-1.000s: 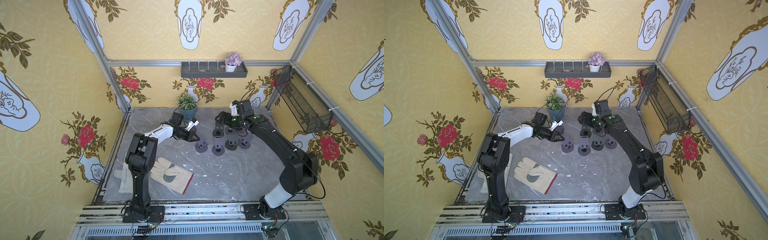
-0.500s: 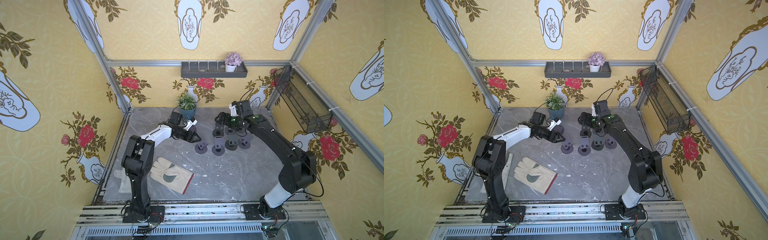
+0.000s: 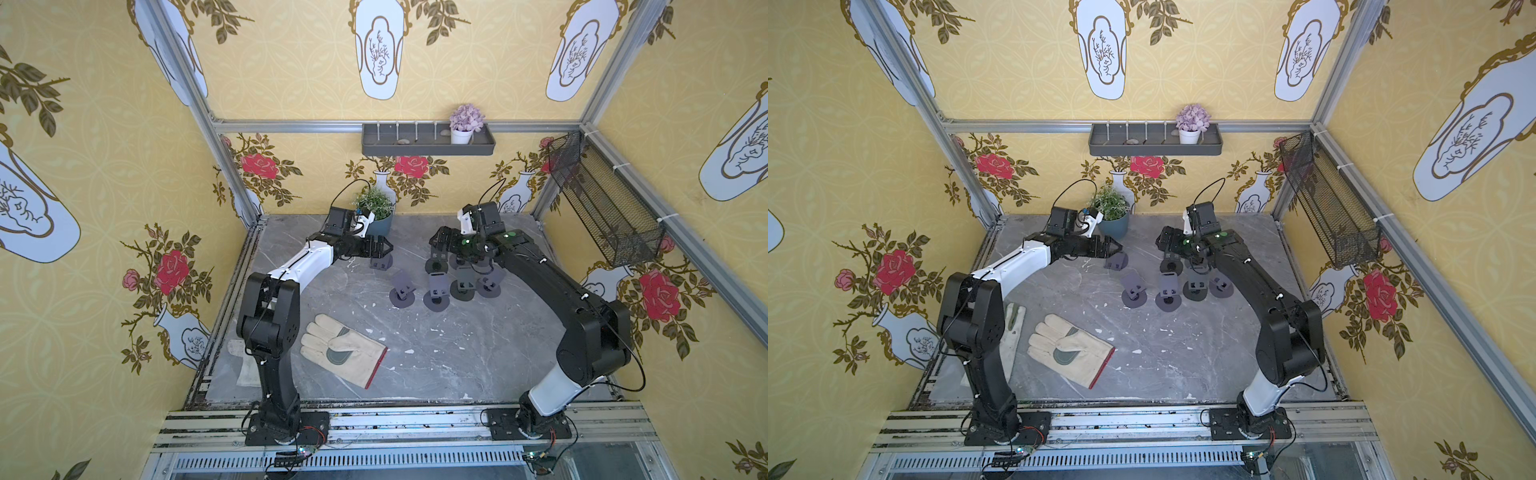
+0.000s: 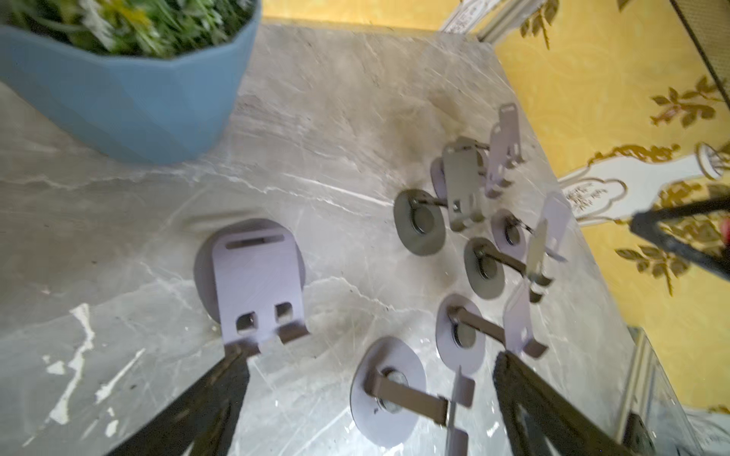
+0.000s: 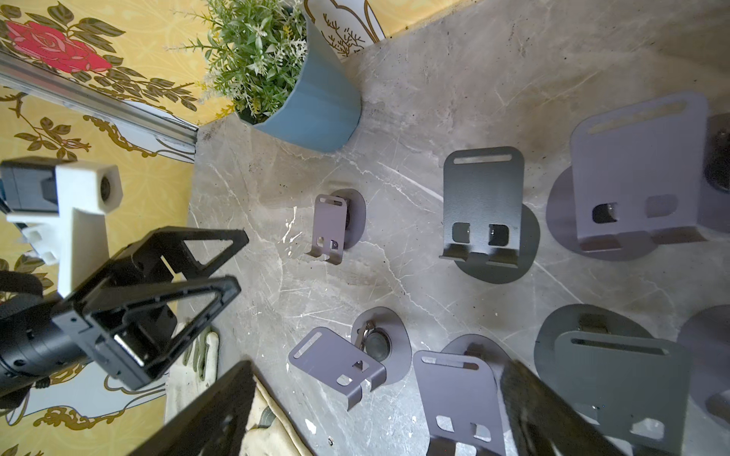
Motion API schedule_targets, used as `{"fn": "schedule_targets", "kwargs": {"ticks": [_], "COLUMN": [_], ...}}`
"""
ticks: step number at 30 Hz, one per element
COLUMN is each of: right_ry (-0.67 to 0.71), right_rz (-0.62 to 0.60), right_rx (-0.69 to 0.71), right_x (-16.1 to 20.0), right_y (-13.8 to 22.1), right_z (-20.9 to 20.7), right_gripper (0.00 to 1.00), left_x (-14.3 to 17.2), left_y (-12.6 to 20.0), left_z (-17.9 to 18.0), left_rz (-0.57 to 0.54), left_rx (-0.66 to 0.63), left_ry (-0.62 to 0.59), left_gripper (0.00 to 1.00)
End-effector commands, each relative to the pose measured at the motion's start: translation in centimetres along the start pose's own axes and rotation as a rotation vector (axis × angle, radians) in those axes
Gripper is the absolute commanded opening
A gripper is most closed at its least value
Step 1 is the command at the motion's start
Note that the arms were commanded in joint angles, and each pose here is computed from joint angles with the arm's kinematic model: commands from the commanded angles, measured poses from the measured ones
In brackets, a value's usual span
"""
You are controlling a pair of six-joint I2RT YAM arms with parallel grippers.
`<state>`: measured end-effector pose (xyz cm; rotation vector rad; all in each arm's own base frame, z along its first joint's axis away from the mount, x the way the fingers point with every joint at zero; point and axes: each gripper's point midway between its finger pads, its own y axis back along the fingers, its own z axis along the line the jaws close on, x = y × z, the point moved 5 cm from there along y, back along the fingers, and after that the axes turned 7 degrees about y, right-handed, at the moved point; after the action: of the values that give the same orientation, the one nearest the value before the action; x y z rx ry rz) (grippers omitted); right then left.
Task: Open the phone stand
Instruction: Place the phone stand at the center of the board, then pick up the phone stand at the center of the board.
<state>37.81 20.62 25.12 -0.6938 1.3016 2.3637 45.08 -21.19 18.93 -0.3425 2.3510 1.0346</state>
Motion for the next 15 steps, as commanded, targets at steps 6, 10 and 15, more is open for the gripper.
{"fn": "schedule_targets", "kwargs": {"ticks": [6, 10, 15], "right_ry": [0.012, 0.008, 0.011], "right_rz": [-0.019, -0.016, -0.011], "right_rx": [-0.012, -0.017, -0.016], "right_x": [-0.4, -0.4, -0.6], "right_y": [-0.3, -0.7, -0.9], "right_z": [0.1, -0.1, -0.2], "right_gripper": [0.98, 0.98, 0.98], "left_x": [-0.2, 1.2, 3.1], "left_y": [-1.8, -3.2, -4.6], "left_z": [3.4, 3.2, 3.5], "left_rz": [0.08, 0.12, 0.145], "left_rx": [-0.486, -0.516, -0.5], "left_ry": [0.009, 0.004, 0.059], "left_gripper": [0.99, 0.99, 1.0]}}
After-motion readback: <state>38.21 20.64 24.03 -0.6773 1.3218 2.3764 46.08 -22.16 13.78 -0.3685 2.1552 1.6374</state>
